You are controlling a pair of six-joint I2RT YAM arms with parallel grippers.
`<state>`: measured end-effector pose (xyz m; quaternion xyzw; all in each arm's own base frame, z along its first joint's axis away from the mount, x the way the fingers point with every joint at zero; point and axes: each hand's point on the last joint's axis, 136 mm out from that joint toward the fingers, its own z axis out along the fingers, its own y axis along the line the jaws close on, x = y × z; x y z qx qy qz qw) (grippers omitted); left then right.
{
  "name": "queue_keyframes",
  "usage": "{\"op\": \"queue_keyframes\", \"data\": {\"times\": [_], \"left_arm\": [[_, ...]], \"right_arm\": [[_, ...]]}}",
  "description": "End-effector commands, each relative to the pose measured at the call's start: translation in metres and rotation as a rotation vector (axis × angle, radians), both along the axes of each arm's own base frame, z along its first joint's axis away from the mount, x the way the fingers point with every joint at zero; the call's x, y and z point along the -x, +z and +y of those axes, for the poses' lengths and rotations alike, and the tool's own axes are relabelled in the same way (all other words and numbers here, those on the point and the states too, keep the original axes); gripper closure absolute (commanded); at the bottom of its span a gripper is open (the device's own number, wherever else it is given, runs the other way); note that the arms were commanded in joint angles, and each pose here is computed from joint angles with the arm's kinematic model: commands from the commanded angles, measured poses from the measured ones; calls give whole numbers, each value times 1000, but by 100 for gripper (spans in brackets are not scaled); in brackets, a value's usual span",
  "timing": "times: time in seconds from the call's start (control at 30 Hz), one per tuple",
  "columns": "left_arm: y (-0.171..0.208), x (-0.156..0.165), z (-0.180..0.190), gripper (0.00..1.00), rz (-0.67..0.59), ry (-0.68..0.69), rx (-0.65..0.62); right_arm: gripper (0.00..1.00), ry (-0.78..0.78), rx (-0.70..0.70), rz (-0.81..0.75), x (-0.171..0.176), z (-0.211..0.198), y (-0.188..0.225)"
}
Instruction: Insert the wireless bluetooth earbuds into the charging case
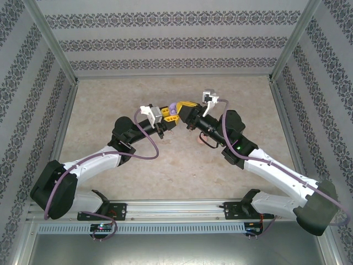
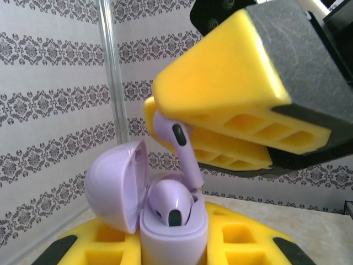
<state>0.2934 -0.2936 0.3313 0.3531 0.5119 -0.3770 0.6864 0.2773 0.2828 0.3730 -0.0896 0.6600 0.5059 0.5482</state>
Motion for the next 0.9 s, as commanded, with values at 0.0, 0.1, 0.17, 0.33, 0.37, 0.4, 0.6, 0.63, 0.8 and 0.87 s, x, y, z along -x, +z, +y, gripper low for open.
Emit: {"op": "queue_keyframes", "data": {"times": [0.0, 0.1, 0.17, 0.33, 0.37, 0.4, 0.6, 0.63, 0.8, 0.87], "left_arm": [[31, 9, -1, 100, -76, -16, 61], [33, 10, 0, 100, -82, -18, 63], [35, 11, 0, 100, -83, -17, 65], [37, 13, 1, 100, -90, -22, 68], [37, 13, 1, 100, -89, -22, 68], [37, 14, 1, 100, -91, -24, 69], [35, 15, -2, 100, -87, -32, 62], [35, 15, -2, 100, -88, -33, 62], [34, 16, -4, 100, -88, -38, 58], [34, 17, -4, 100, -88, -41, 56]], "right_arm": [[80, 17, -19, -10, 4, 3, 1], [80, 10, -11, -4, 3, 3, -4], [81, 3, -5, -3, 2, 1, -6], [81, -18, 2, -2, 0, -3, -11], [81, -21, 1, -2, -1, -3, -11], [81, -21, 2, -2, -1, -3, -11], [81, -23, -3, -5, -5, -1, -8], [81, -24, -3, -6, -6, -1, -7], [82, -24, -3, -6, -9, 1, -6], [82, -27, -5, -6, -11, 0, -6]]}}
